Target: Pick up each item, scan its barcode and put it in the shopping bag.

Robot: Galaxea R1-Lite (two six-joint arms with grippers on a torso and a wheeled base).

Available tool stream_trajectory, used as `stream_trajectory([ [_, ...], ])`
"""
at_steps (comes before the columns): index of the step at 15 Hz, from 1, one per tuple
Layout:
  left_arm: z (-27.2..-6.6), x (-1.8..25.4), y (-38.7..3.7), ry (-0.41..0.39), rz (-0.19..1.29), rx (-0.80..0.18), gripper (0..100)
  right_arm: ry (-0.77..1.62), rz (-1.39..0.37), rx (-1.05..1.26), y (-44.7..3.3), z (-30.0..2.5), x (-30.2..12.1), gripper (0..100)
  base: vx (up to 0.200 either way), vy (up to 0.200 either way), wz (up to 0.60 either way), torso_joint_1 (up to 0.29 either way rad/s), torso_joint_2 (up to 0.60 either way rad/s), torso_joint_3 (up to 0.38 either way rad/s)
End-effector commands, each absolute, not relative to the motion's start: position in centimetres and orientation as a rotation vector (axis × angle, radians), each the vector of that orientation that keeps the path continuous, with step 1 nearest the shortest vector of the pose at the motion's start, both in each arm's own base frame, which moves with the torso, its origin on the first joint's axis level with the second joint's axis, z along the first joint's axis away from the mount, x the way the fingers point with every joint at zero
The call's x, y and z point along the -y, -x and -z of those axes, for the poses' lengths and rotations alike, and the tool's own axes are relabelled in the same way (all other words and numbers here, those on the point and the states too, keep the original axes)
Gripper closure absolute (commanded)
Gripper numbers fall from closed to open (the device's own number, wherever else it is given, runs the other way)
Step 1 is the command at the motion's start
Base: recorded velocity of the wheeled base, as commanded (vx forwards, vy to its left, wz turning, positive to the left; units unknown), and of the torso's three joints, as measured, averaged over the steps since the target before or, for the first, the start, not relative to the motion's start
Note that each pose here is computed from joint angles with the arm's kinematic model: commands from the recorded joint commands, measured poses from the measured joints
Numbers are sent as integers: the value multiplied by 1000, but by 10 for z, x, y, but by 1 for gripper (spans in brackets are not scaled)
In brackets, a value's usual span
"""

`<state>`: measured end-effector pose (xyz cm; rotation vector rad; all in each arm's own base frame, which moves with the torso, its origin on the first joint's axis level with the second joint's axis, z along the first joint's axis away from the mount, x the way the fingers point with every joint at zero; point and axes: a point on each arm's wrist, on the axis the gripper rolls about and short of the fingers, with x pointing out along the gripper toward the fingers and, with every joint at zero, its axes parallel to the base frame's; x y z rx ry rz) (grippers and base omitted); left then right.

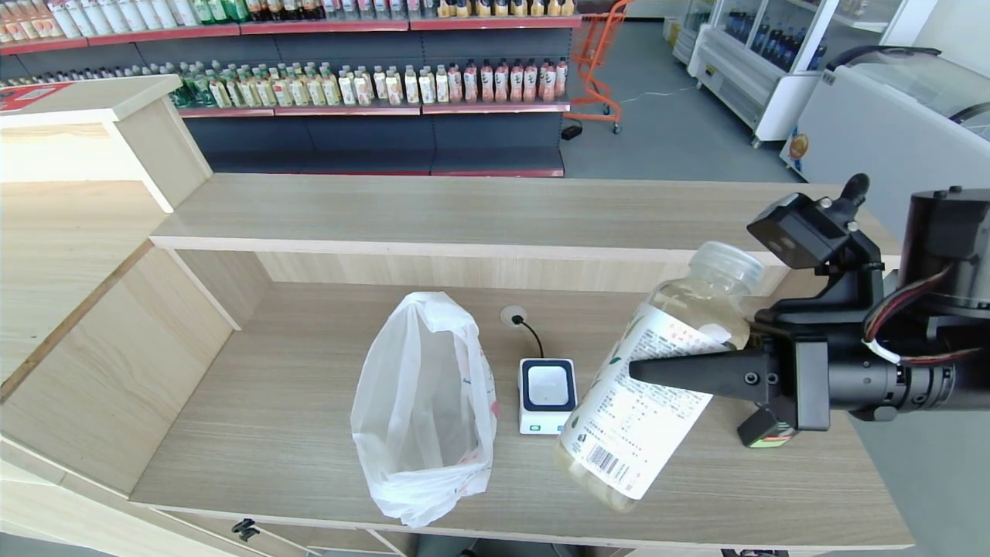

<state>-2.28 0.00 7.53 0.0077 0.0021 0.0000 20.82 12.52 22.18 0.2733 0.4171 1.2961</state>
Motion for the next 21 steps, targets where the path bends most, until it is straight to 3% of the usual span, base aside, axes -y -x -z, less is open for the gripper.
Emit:
stream_trajectory([
  [1, -75, 0, 23, -8, 0, -2, 0, -271, -1302, -410, -206, -224, -125, 100, 0, 0, 0, 0, 0, 0],
  [12, -75, 0, 23, -8, 0, -2, 0, -235, -1300, -366, -198, -226, -119, 100, 0, 0, 0, 0, 0, 0],
  [14, -75, 0, 23, -8, 0, -2, 0, -60, -1225, -280, -212, -206, -101, 100, 0, 0, 0, 0, 0, 0],
  [17, -75, 0, 23, -8, 0, 0, 0, 333, -1083, -154, -268, -151, -59, 100, 0, 0, 0, 0, 0, 0],
  [21, -75, 0, 23, -8, 0, -2, 0, 513, -1055, 55, -319, -122, -64, 100, 0, 0, 0, 0, 0, 0],
])
